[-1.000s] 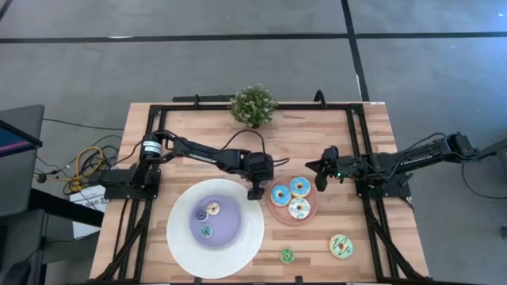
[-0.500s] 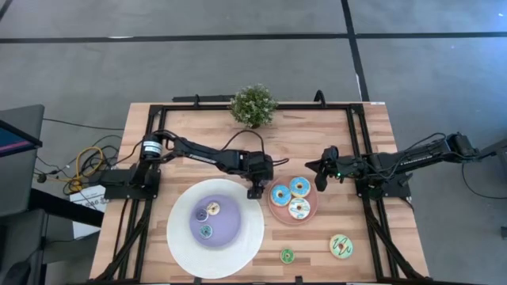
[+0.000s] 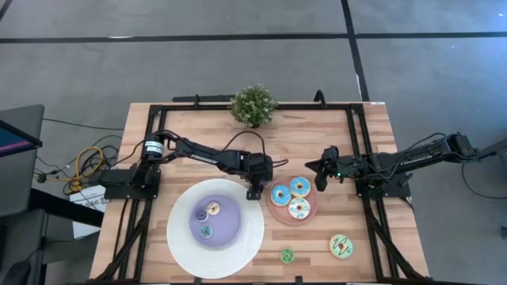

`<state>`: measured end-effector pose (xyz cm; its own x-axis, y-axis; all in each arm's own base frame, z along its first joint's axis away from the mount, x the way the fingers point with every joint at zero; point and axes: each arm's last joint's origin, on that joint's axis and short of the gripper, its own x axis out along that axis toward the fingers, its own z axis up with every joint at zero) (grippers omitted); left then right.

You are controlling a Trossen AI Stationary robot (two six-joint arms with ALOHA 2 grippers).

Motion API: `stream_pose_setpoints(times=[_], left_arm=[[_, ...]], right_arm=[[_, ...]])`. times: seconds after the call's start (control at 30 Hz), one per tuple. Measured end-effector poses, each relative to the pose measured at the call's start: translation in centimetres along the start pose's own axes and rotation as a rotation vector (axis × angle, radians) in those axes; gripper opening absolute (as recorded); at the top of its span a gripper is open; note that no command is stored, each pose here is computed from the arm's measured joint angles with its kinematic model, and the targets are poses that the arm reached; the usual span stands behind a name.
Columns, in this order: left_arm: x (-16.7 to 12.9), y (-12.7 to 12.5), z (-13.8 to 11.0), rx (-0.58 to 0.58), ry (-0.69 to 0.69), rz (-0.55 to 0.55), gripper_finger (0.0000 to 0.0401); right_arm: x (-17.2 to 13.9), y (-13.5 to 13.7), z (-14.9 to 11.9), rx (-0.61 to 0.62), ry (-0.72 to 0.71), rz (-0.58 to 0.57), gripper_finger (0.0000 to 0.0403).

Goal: Pick & Place donuts
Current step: Put the small violet donut on the violet plate

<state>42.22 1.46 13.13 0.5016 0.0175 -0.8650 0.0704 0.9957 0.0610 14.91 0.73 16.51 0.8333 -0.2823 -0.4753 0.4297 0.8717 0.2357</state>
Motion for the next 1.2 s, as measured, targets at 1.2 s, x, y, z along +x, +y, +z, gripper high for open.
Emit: stream_pose_setpoints(times=[1.2], left_arm=[[-10.6, -10.6, -7.8, -0.365, 0.107, 0.111, 0.0179]], right_arm=[[0.0, 0.0, 0.0, 0.0, 0.0, 0.0, 0.0]])
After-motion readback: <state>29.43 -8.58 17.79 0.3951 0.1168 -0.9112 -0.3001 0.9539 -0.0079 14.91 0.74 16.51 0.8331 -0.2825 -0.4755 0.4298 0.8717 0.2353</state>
